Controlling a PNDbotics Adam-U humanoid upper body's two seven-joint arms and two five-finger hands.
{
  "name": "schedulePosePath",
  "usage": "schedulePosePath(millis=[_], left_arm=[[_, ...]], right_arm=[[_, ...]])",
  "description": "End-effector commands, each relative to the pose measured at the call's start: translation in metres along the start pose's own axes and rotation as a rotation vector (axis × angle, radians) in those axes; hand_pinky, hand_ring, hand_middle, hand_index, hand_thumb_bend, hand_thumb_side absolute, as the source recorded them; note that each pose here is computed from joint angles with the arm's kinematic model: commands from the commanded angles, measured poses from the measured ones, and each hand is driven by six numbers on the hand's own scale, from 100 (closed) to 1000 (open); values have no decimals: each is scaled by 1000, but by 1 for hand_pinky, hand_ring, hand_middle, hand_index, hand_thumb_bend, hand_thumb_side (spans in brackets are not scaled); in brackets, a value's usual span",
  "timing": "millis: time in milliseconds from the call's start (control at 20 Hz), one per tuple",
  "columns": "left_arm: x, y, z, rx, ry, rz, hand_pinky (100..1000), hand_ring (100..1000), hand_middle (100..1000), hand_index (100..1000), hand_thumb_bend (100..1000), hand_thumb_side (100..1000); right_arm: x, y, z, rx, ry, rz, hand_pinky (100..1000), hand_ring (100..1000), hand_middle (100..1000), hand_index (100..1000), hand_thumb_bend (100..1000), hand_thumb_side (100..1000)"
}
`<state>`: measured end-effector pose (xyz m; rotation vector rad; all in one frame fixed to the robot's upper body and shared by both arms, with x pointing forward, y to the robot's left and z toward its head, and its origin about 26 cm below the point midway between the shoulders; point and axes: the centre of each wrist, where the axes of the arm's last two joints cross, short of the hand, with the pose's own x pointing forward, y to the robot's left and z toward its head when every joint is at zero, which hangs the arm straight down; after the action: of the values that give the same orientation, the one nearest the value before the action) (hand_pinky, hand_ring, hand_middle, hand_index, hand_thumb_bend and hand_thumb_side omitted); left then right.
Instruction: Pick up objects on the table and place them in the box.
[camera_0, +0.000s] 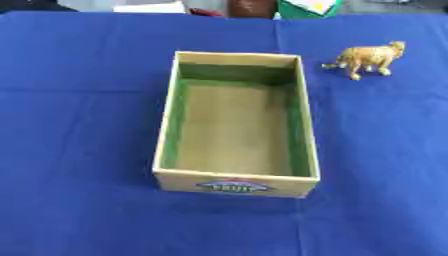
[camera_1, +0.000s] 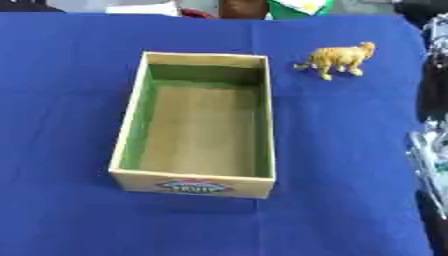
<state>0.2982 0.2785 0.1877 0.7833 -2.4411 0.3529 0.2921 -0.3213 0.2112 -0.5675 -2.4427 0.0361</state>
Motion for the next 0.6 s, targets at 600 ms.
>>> schedulePosePath(millis=[600], left_arm=[[5, 2, -5, -2, -28, 6, 502, 535, 572, 738, 100, 516]], right_arm=[[11, -6, -14, 5, -64, 27, 834, 739, 790, 890, 100, 948]])
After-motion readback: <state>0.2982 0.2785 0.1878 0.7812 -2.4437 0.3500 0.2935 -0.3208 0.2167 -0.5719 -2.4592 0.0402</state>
